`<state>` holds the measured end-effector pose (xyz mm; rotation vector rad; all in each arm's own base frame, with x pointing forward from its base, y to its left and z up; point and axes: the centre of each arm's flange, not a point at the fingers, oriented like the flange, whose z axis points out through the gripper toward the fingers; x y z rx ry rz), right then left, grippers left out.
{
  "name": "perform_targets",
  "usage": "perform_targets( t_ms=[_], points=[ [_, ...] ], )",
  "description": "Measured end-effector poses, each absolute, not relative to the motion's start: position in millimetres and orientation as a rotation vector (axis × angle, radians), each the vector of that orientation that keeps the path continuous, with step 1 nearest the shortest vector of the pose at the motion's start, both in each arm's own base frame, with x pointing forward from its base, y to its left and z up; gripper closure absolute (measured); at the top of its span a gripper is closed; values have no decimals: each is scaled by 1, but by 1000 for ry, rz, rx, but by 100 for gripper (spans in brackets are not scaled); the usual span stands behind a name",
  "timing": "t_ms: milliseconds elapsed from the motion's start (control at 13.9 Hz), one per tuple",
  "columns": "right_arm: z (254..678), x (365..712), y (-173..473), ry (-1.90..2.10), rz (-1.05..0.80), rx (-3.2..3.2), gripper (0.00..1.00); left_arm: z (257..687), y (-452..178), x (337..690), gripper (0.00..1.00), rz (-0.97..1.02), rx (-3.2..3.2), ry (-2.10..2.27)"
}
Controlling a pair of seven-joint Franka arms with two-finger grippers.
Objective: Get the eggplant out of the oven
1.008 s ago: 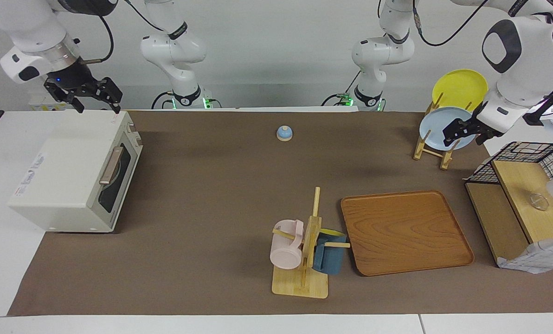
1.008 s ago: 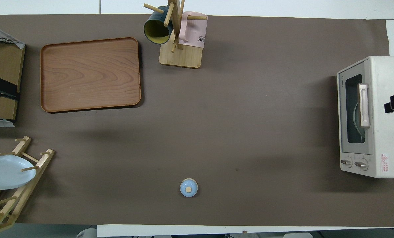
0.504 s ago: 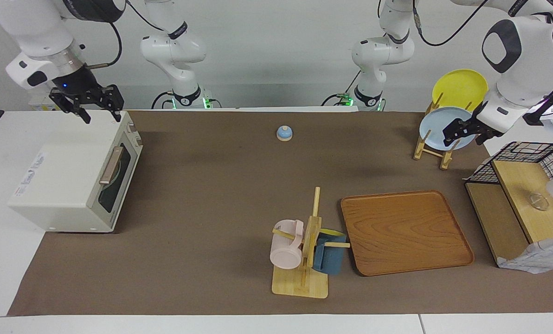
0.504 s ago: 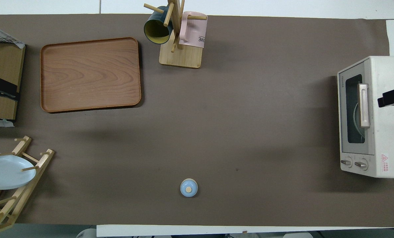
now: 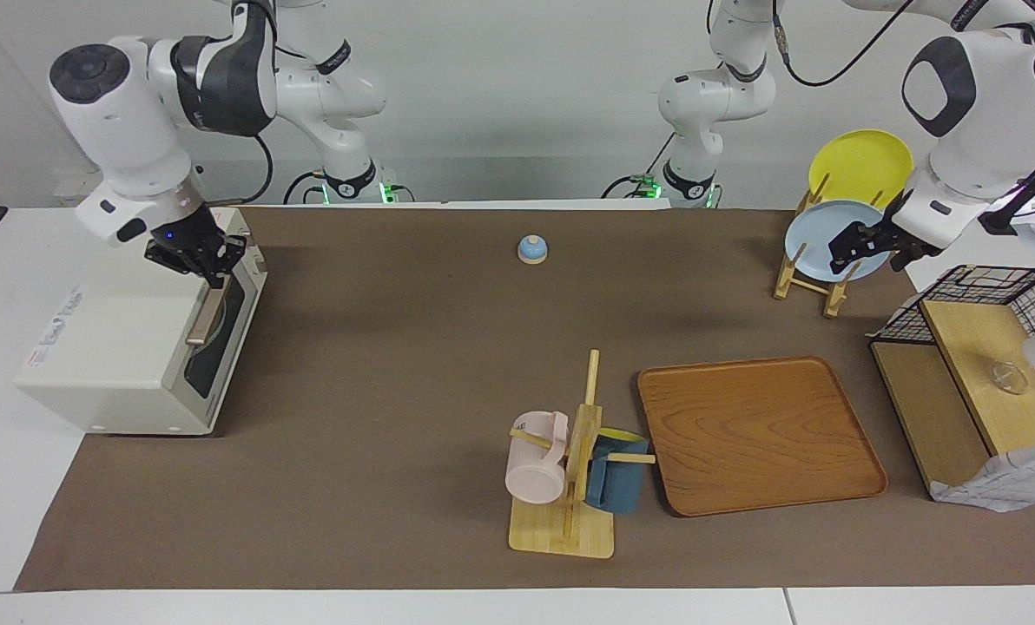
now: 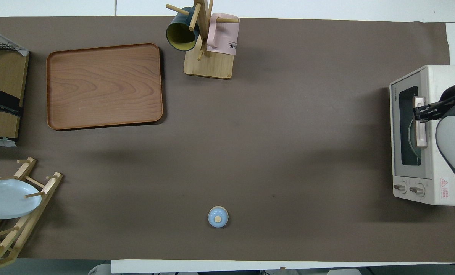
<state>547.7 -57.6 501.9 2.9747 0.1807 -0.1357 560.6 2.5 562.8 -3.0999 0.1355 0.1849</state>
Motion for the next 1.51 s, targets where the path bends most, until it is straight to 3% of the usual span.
perform_targets(
  t_ms=[288, 576, 792, 1080, 1512],
  points=[
    [471, 549, -67, 213, -167, 2920, 99, 563, 2, 561, 0, 185, -3100, 136],
    [469, 550, -61, 267, -170, 2879, 99, 563, 2, 561, 0, 185, -3100, 136],
    [457, 556, -24, 245, -137, 2937, 99, 563, 2, 561, 0, 185, -3100, 136],
    [401, 575, 27, 214, -109, 3015, 99, 563, 2, 561, 0, 185, -3100, 136],
    [299, 599, 52, 108, -81, 3065, 99, 563, 2, 561, 0, 185, -3100, 135]
  ],
)
